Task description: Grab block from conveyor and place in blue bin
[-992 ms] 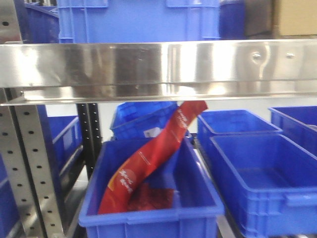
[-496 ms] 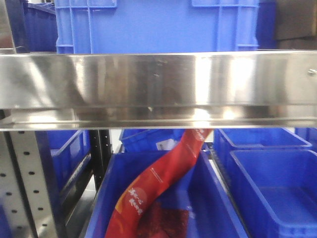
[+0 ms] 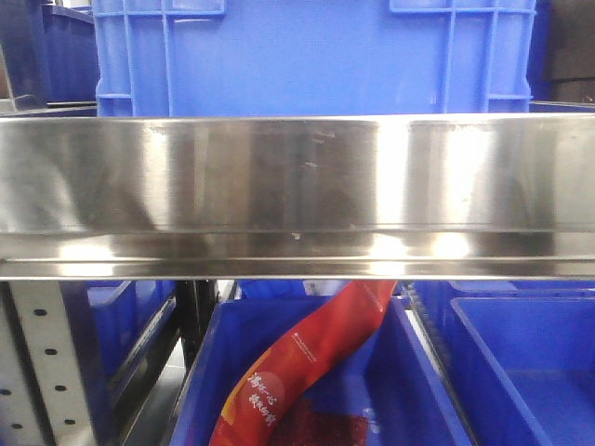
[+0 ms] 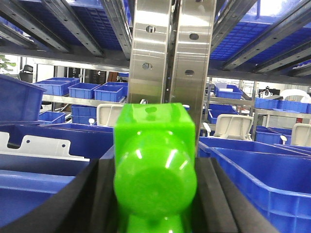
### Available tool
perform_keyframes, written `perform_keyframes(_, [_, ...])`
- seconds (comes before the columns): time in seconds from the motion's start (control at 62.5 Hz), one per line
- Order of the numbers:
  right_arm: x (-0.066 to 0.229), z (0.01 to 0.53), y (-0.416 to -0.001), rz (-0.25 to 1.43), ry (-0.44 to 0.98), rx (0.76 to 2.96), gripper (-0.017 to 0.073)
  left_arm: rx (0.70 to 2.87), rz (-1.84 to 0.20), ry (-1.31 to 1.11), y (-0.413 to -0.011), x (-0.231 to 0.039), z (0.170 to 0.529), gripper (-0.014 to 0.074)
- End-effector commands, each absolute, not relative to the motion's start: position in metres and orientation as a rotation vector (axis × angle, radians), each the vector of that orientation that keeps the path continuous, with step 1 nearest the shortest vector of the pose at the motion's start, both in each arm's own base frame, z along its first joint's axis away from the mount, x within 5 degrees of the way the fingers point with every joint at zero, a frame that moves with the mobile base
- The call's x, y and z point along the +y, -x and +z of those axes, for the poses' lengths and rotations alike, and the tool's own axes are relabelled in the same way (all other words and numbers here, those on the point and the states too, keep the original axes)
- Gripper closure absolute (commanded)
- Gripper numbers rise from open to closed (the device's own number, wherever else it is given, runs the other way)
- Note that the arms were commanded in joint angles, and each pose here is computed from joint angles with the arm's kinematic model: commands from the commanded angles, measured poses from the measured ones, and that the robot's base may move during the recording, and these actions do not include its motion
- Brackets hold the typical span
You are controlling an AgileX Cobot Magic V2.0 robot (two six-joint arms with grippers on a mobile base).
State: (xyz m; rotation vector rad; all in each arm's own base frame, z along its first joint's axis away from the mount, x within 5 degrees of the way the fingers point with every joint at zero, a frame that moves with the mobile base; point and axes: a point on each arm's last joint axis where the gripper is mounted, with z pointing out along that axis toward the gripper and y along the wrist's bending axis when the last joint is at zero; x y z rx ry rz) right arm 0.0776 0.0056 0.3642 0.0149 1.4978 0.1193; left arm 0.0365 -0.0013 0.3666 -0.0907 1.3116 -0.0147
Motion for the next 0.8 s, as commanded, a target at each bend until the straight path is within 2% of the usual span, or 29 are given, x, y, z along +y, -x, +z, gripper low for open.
perform_keyframes(0.0, [0.0051,0.3660,-0.0773,0.112,-0.017,1.478,0.0713,1.288,-0.015,0.092,-0.0348,-0.0011,0.3685,0.0705])
perform_keyframes(0.784, [0.0048,0.3673,-0.0772,0.113,-0.021,1.464,0.0713,1.257,-0.009,0.098,-0.0340,-0.0003,0.3711,0.0705])
